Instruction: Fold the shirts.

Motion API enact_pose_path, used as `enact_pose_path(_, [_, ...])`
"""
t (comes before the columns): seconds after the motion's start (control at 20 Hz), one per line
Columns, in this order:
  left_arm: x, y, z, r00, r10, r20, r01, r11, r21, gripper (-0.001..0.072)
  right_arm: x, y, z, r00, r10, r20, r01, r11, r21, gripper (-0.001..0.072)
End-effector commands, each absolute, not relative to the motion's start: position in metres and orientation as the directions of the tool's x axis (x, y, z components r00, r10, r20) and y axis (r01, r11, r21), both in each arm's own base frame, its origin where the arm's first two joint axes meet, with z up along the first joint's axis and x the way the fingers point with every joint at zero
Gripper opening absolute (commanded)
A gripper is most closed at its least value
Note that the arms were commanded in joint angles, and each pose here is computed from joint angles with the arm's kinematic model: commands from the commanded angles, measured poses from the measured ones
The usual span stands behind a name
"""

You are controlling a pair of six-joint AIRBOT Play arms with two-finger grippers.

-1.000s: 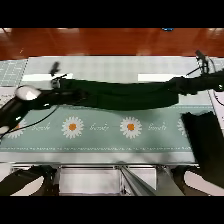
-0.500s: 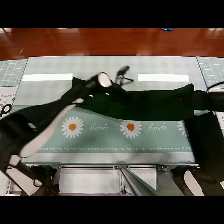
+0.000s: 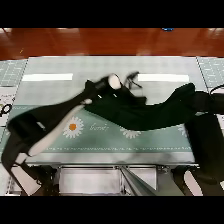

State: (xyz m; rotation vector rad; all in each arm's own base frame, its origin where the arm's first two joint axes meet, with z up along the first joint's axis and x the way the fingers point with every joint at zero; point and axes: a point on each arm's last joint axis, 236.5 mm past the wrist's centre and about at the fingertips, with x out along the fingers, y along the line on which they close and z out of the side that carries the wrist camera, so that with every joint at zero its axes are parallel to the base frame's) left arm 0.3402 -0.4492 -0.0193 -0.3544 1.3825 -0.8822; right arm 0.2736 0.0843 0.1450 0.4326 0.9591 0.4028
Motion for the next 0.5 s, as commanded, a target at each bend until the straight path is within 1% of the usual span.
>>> enact_pose_path(0.0, [0.396, -0.364, 0.039, 0.111, -0.719, -0.686, 0.328, 0.678, -0.658, 0.0014, 0.297, 0.104, 0.153, 0.523, 0.596, -0.61, -0.155, 0.77, 0.619, 0.0023])
enact_pose_path(0.1, [0.403, -0.297, 0.059, 0.217, -0.667, -0.713, 0.294, 0.741, -0.603, 0.0014, 0.318, 0.133, 0.149, 0.493, 0.64, -0.59, -0.204, 0.744, 0.637, 0.0023])
enact_pose_path(0.2, [0.391, -0.24, 0.07, 0.301, -0.616, -0.728, 0.259, 0.788, -0.559, 0.0014, 0.339, 0.187, 0.14, 0.433, 0.692, -0.578, -0.278, 0.712, 0.644, 0.0023])
enact_pose_path(0.35, [0.36, -0.181, 0.081, 0.393, -0.572, -0.72, 0.196, 0.817, -0.542, 0.0014, 0.368, 0.281, 0.117, 0.328, 0.751, -0.573, -0.364, 0.661, 0.656, 0.0023])
enact_pose_path(0.45, [0.342, -0.156, 0.086, 0.443, -0.55, -0.708, 0.164, 0.826, -0.539, 0.0014, 0.383, 0.337, 0.093, 0.254, 0.78, -0.572, -0.379, 0.624, 0.683, 0.0023])
